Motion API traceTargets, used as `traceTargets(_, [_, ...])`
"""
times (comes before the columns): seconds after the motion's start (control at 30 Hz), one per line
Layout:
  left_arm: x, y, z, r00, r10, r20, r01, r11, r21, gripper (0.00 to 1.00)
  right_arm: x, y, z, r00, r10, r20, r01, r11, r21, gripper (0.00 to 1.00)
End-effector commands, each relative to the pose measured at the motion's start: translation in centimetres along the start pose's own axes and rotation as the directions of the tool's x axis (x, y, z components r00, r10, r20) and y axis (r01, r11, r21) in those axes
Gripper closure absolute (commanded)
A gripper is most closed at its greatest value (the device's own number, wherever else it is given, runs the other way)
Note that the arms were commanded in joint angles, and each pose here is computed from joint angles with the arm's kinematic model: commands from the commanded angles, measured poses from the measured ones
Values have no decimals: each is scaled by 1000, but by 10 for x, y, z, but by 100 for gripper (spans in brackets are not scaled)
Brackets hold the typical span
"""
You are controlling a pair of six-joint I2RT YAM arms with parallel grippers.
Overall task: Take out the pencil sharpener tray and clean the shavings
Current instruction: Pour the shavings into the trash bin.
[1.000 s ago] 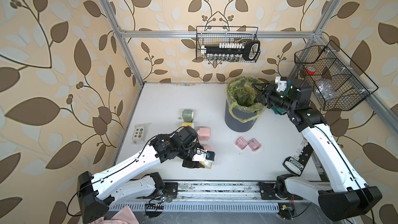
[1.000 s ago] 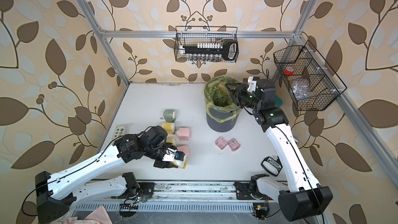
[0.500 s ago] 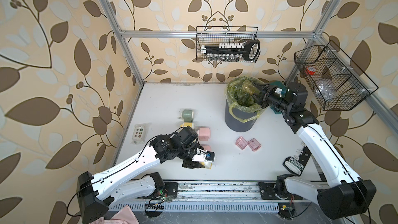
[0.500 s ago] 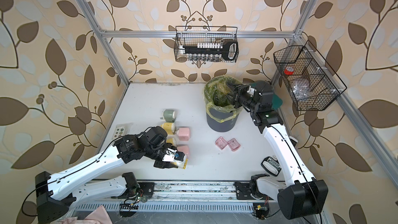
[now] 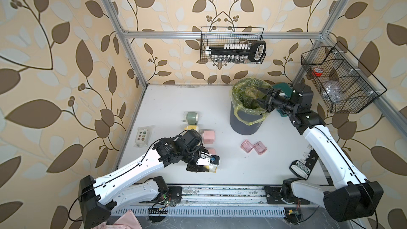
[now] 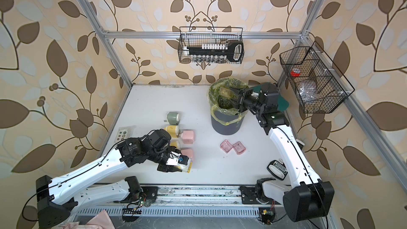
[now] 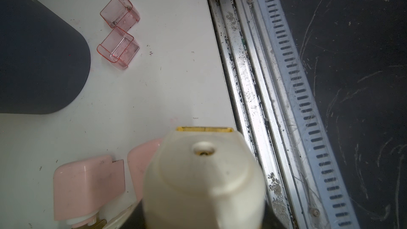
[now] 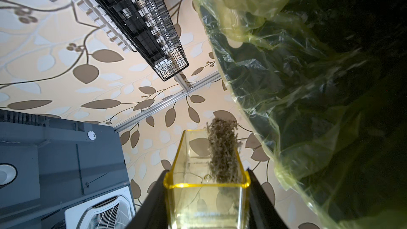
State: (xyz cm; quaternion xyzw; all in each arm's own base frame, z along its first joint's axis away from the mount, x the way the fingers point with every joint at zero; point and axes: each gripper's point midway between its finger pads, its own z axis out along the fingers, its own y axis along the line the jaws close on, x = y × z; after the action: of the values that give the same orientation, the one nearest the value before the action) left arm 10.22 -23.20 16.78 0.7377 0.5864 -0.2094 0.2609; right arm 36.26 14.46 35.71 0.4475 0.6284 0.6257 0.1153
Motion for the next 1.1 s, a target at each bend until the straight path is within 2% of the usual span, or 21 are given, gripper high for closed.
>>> traceTargets(0.0, [-14,4,-7,999,32,43,-32,999,-14,100,3,9,-4,999,29,-29,-30,1000,-9,100])
traceTargets(0.07, [-15,4,-7,999,31,43,-31,999,-10,100,-1,1,0,992,101,-73,-100,995,18,100])
traceTargets(0.13, [-17,4,-8,999,27,44,-27,1000,-6,100,8,12,-6,992,89,-95,-92,995,-29,100])
traceTargets(0.23, [-14,4,-6,998,36,41,-36,999,-11,100,-7,9,-18,996,86,8,-85,996,-28,100])
traceTargets(0.3, [-15,4,-7,999,34,40,-34,999,-8,100,-1,10,-16,989,133,-71,-135,991,-22,100])
traceTargets(0.33, [-17,4,-8,999,27,41,-27,1000,-3,100,9,21,-18,991,97,-95,-102,994,-49,100])
traceTargets(0.4, [-16,4,-7,999,27,44,-27,1000,-2,100,13,25,-28,998,47,-40,-48,998,-37,100])
traceTargets(0.47, [-15,5,-5,999,32,43,-32,999,-6,100,-6,20,-28,998,64,8,-64,998,-23,100])
traceTargets(0.5, [-17,6,-5,999,31,45,-31,1000,-4,100,-10,8,-22,991,127,-32,-127,992,16,100])
traceTargets(0.57, [-21,6,-7,999,19,47,-20,1000,9,100,6,19,-19,986,113,-124,-117,993,-29,100])
traceTargets(0.63, [-19,5,-6,999,21,49,-21,1000,10,100,14,23,-29,997,51,-54,-53,998,-33,100])
traceTargets(0.7, [-18,6,-4,998,35,52,-35,999,-2,100,-8,17,-26,998,62,-6,-62,998,-21,100])
traceTargets(0.77, [-22,7,-6,998,34,55,-34,999,3,100,-11,4,-14,980,159,-119,-158,987,23,100])
traceTargets(0.8, [-25,7,-8,998,24,57,-25,1000,12,100,2,19,-15,981,111,-161,-118,992,-37,100])
traceTargets(0.83, [-24,6,-8,998,16,54,-16,1000,16,100,8,23,-21,987,80,-138,-87,995,-42,100])
traceTargets(0.9, [-21,6,-5,998,26,52,-27,1000,9,100,-4,20,-29,999,30,-24,-31,999,-33,100])
traceTargets(0.93, [-18,6,-3,998,30,48,-31,1000,7,100,-17,8,-25,997,80,-23,-80,997,-1,100])
traceTargets(0.97, [-19,6,-4,999,30,45,-31,1000,7,100,-13,3,-20,984,143,-110,-142,990,19,100])
traceTargets(1.0, [-19,6,-5,999,22,41,-23,1000,15,100,-5,17,-19,981,115,-158,-123,991,-43,100])
traceTargets(1.03, [-20,5,-6,999,9,38,-10,1000,24,100,7,26,-24,985,82,-154,-93,993,-67,100])
traceTargets(1.07, [-20,4,-6,999,7,37,-8,1000,25,100,13,23,-33,995,41,-91,-44,998,-34,100])
